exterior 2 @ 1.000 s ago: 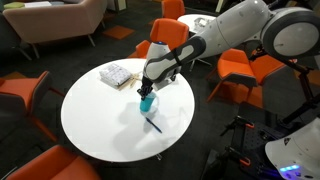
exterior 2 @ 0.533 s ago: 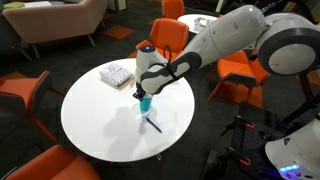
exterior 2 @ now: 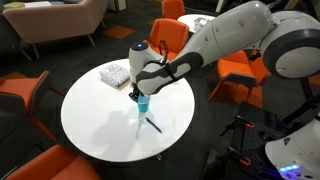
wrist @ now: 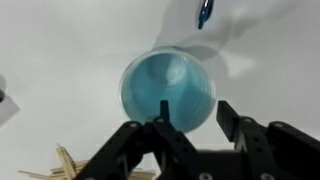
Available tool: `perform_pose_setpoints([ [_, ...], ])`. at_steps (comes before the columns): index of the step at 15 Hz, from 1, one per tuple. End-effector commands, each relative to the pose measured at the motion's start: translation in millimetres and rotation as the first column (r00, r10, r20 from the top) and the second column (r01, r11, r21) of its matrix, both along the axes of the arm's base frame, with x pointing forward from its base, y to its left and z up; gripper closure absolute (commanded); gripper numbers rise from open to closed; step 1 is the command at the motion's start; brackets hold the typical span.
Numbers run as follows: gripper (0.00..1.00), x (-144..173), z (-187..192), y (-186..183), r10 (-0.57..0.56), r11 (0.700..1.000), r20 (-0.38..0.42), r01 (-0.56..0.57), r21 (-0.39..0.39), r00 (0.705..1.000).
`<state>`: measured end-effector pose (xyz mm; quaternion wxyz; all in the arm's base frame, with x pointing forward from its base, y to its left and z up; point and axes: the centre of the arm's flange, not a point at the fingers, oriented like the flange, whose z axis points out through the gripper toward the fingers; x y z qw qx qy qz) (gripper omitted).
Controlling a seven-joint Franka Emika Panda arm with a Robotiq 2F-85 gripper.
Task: Move the cup slightly on the table
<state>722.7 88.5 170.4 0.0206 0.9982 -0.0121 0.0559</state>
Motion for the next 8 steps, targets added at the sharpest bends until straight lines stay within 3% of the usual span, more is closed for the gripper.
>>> perform_pose_setpoints([
  [1,0.17,-19,42,4,-0.02,1.0,-0.02,0.02,0.013,1.0],
  [3,0.01,-32,76,4,-0.021,0.998,-0.002,0.021,0.064,1.0],
  [8,0.0,-82,146,8,-0.014,0.998,0.004,0.014,0.062,1.0],
])
